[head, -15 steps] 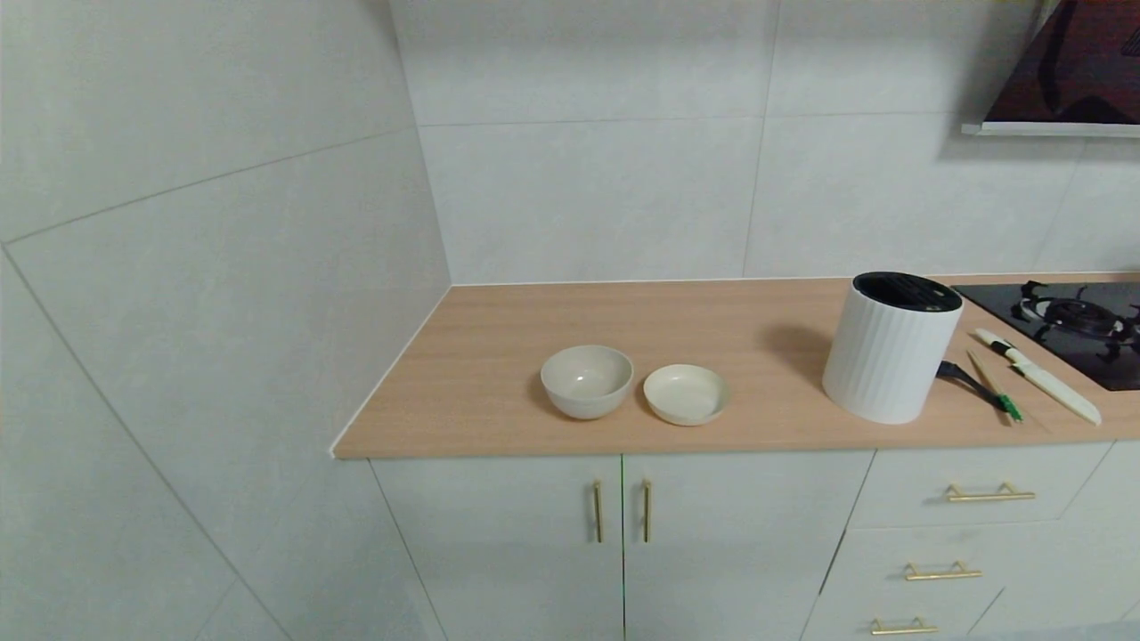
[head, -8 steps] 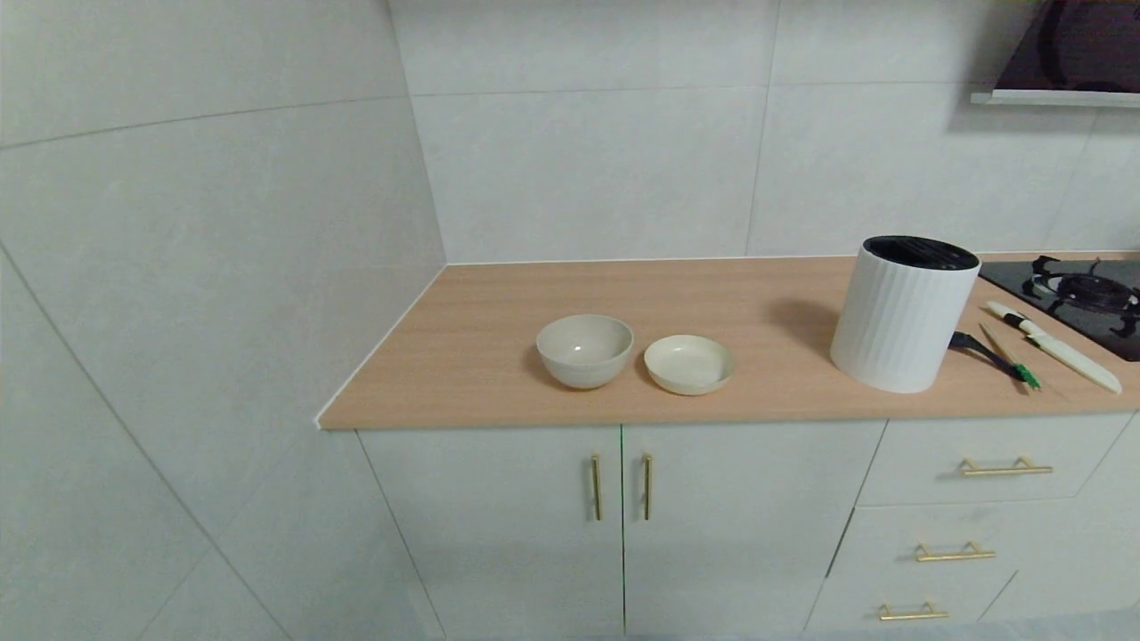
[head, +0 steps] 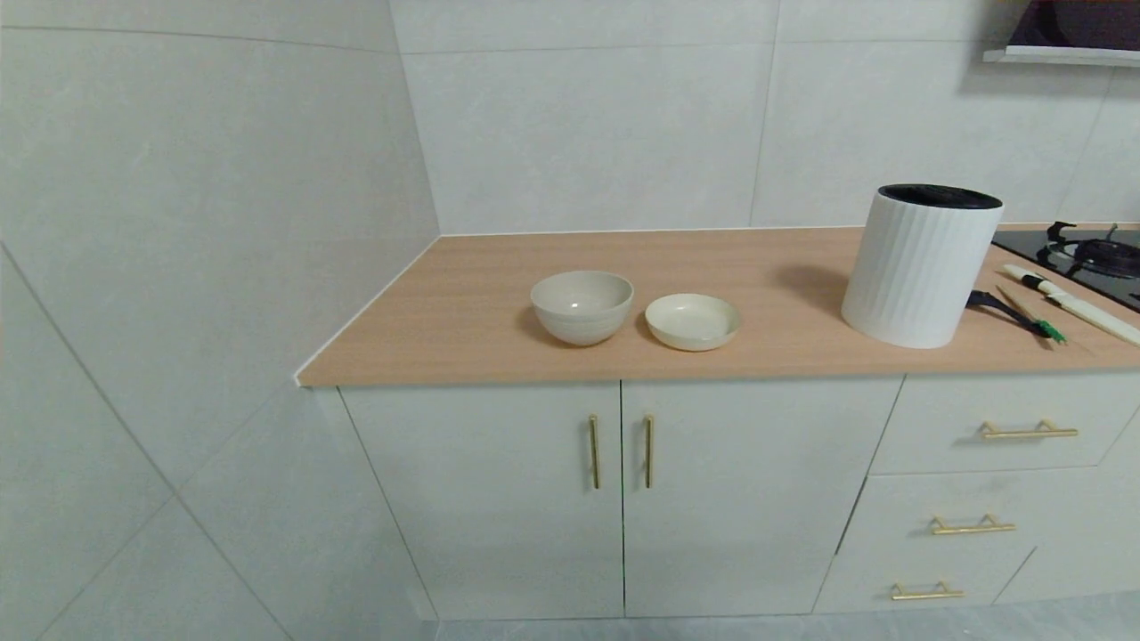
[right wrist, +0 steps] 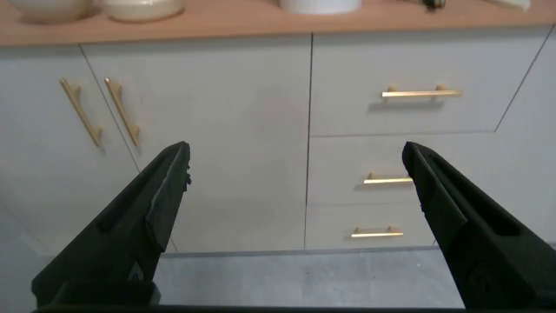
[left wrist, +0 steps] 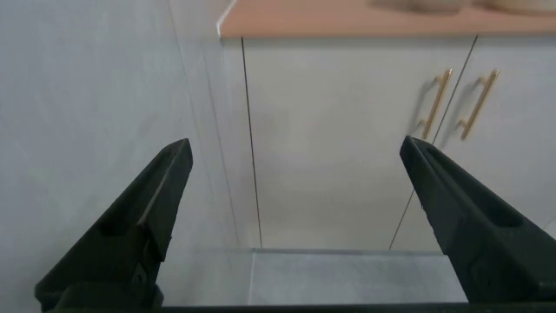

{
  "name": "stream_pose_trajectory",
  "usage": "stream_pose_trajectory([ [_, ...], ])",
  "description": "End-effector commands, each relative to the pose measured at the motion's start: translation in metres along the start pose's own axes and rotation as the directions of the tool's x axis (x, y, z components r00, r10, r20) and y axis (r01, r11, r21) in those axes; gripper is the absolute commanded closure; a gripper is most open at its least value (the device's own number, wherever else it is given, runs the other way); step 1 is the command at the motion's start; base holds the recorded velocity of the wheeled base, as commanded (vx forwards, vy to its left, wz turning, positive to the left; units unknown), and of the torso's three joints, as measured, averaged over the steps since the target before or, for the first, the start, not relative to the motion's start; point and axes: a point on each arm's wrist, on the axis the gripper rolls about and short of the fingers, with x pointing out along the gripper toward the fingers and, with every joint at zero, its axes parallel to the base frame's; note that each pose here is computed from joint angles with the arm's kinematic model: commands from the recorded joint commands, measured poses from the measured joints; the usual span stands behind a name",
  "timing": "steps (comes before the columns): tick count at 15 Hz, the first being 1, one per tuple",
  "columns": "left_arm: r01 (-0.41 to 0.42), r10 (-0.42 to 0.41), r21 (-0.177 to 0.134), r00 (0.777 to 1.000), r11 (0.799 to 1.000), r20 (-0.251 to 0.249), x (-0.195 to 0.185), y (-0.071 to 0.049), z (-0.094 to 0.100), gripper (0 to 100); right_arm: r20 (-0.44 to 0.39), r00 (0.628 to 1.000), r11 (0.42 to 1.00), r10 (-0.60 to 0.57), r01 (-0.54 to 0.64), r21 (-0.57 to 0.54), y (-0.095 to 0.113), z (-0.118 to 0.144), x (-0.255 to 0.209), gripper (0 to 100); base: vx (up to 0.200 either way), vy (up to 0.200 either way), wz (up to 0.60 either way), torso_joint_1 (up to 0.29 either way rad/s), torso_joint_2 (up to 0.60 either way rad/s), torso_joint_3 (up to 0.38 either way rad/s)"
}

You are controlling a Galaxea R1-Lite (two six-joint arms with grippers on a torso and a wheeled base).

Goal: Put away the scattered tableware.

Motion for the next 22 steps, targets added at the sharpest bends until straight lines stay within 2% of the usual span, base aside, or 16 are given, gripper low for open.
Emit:
stream_pose_trajectory([
  [1, 0.0, 0.0, 0.001, 1.0, 1.0, 0.001, 0.0, 0.0, 0.0001, 0, 0.001, 1.0, 1.0, 0.0, 0.0, 0.0, 0.0, 0.0, 0.0, 0, 0.0, 0.0, 0.0, -0.207, 0.5, 0.286],
  [16, -0.001, 0.001, 0.001, 1.0, 1.0, 0.001, 0.0, 0.0, 0.0001, 0, 0.001, 1.0, 1.0, 0.0, 0.0, 0.0, 0.0, 0.0, 0.0, 0, 0.0, 0.0, 0.0, -0.167, 0.47, 0.298],
  [22, 0.0, 0.0, 0.001, 1.0, 1.0, 0.001, 0.0, 0.0, 0.0001, 0, -0.001, 1.0, 1.0, 0.0, 0.0, 0.0, 0.0, 0.0, 0.0001, 0, 0.0, 0.0, 0.0, -0.027, 0.11, 0.073],
])
